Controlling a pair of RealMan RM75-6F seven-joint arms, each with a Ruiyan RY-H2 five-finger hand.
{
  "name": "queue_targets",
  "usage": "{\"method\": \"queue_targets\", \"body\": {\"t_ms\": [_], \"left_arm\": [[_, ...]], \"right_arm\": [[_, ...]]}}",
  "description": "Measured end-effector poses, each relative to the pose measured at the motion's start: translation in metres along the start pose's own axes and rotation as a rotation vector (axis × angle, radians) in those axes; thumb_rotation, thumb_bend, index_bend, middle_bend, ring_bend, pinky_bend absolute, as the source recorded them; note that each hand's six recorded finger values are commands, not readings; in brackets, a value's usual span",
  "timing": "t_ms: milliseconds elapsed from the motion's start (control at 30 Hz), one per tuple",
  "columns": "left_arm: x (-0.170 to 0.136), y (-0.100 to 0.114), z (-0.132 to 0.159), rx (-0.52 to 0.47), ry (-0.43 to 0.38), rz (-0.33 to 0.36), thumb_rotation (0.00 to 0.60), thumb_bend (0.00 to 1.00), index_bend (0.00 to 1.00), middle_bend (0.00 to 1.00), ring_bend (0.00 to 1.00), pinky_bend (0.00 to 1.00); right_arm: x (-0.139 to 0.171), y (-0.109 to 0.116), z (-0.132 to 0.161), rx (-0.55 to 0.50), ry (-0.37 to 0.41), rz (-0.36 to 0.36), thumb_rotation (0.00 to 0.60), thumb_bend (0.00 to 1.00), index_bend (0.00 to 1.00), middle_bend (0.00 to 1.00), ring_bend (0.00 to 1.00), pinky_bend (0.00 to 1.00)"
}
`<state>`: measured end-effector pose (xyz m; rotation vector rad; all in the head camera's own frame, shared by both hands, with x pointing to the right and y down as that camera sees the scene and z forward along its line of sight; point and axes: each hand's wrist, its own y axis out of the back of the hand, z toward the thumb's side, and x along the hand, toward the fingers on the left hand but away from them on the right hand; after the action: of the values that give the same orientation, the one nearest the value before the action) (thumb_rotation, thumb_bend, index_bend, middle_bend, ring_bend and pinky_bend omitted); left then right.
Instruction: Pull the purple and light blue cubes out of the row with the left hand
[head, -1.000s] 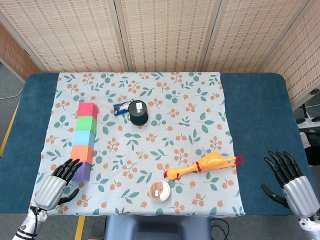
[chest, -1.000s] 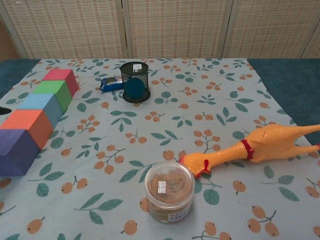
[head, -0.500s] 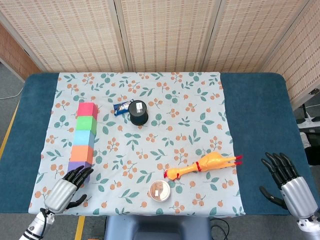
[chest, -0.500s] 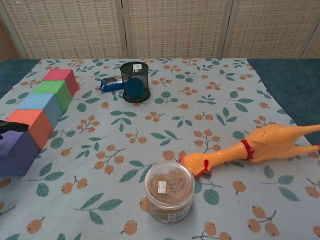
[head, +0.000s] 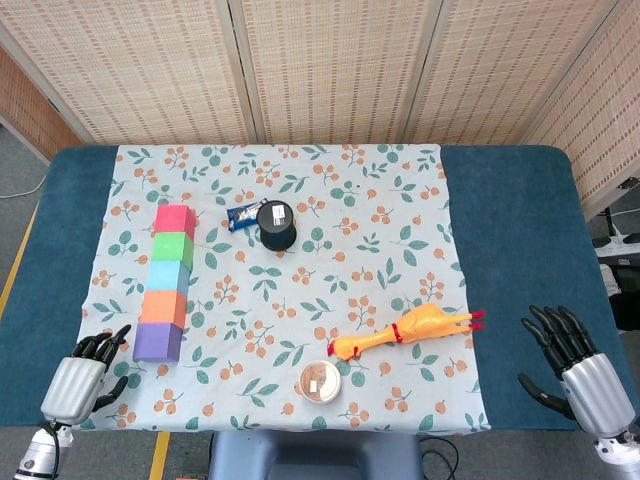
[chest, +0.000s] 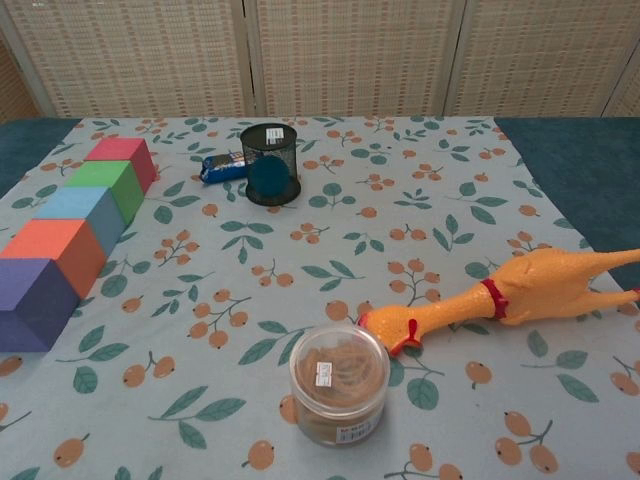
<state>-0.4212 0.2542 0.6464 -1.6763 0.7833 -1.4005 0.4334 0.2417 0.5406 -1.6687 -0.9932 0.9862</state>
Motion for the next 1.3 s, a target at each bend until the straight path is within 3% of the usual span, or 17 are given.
{"method": "queue_targets", "body": {"t_ms": [133, 500, 1067, 1200, 1300], "left_arm": [[-0.002, -0.005, -0.004, 0.014, 0.016, -0.024, 0.6, 0.36, 0.17, 0.33, 0.21, 0.26], [0.01, -0.014, 0.004, -0.019, -0.026, -0.072, 0.6, 0.36, 0.15, 0.33, 0.21, 0.26], [0.015, 0.008, 0.088, -0.072, -0.32, -0.051, 0.6, 0.36, 0.17, 0.33, 0.24, 0.31], [0.01, 0.017, 0.105, -0.075, -0.382, -0.013, 0.6, 0.35, 0.09, 0.22, 0.19, 0.32], [0.012, 0.025, 0.11, -0.068, -0.399, 0.047, 0.6, 0.36, 0.0, 0.06, 0.04, 0.24]], "right_arm": [[0.001, 0.0, 0.0, -0.009, 0.001, 0.007, 0.6, 0.17, 0.0, 0.0, 0.0, 0.02], [0.0, -0.002, 0.0, -0.013, -0.004, 0.017, 0.6, 0.17, 0.0, 0.0, 0.0, 0.02], [0.001, 0.002, 0.0, -0.025, -0.01, 0.009, 0.6, 0.17, 0.0, 0.0, 0.0, 0.02], [0.001, 0.003, -0.001, -0.032, -0.013, 0.009, 0.6, 0.17, 0.0, 0.0, 0.0, 0.02], [0.001, 0.003, -0.002, -0.036, -0.014, 0.014, 0.6, 0.17, 0.0, 0.0, 0.0, 0.02]]}}
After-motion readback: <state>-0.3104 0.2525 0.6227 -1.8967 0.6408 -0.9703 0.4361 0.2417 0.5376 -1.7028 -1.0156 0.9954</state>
